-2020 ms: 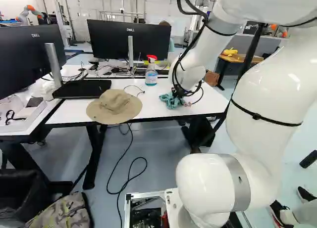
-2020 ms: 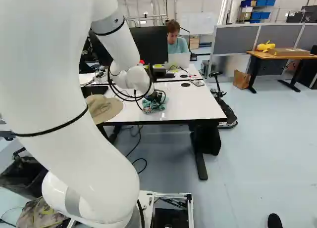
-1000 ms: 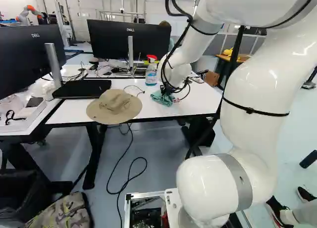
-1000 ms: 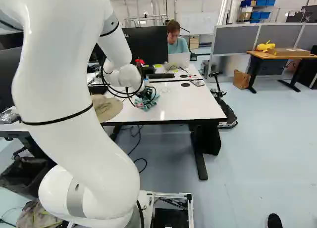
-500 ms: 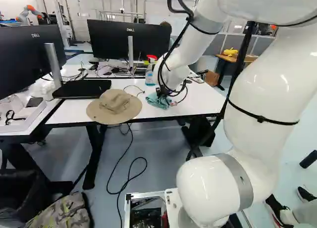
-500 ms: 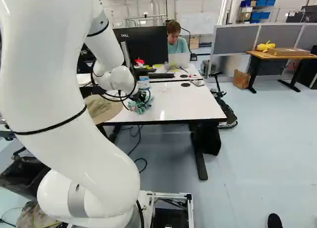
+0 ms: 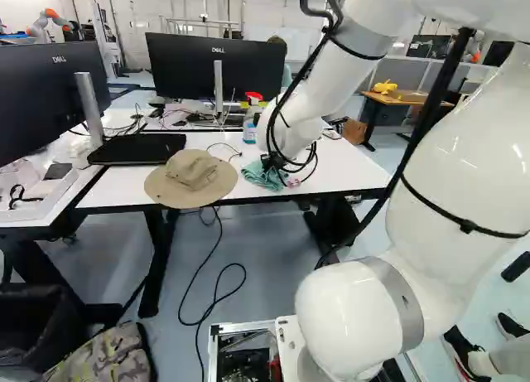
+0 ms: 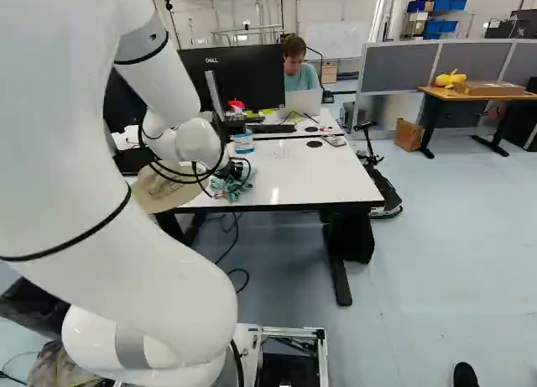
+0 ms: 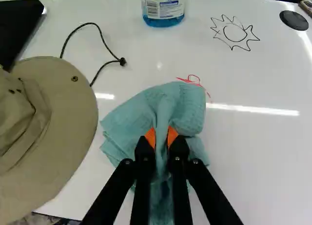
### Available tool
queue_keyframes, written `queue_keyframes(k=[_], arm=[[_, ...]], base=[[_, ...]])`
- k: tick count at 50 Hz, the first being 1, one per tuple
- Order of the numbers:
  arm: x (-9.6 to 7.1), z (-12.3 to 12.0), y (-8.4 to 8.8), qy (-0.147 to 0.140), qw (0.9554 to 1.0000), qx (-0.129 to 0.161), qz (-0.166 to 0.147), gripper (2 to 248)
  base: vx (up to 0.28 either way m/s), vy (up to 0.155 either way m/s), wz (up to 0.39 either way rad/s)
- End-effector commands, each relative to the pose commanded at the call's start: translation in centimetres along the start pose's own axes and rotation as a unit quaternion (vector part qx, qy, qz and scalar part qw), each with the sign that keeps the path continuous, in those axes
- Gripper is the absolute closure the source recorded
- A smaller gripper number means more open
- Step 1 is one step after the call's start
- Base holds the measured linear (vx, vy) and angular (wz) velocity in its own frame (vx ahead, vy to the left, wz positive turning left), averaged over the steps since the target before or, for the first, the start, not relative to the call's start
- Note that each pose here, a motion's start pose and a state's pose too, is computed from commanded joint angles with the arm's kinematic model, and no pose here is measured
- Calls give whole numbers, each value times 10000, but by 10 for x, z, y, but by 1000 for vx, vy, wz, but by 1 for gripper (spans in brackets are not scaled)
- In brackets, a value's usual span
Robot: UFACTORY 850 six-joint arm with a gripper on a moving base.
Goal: Clean the table with the green towel
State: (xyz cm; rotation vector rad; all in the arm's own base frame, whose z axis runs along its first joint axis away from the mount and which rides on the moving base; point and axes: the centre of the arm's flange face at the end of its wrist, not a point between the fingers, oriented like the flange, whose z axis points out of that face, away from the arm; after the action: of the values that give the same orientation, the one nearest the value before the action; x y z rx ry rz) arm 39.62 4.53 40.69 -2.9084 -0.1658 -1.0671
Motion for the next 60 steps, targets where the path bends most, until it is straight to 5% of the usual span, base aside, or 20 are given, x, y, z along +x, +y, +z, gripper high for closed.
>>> queue_keyframes(k=[28, 60], arm=[[-21, -16, 35, 7, 9989, -300, 354, 204], [8, 7, 76, 0, 9958, -593, 700, 204]], base=[[0, 0, 0], [0, 0, 0]])
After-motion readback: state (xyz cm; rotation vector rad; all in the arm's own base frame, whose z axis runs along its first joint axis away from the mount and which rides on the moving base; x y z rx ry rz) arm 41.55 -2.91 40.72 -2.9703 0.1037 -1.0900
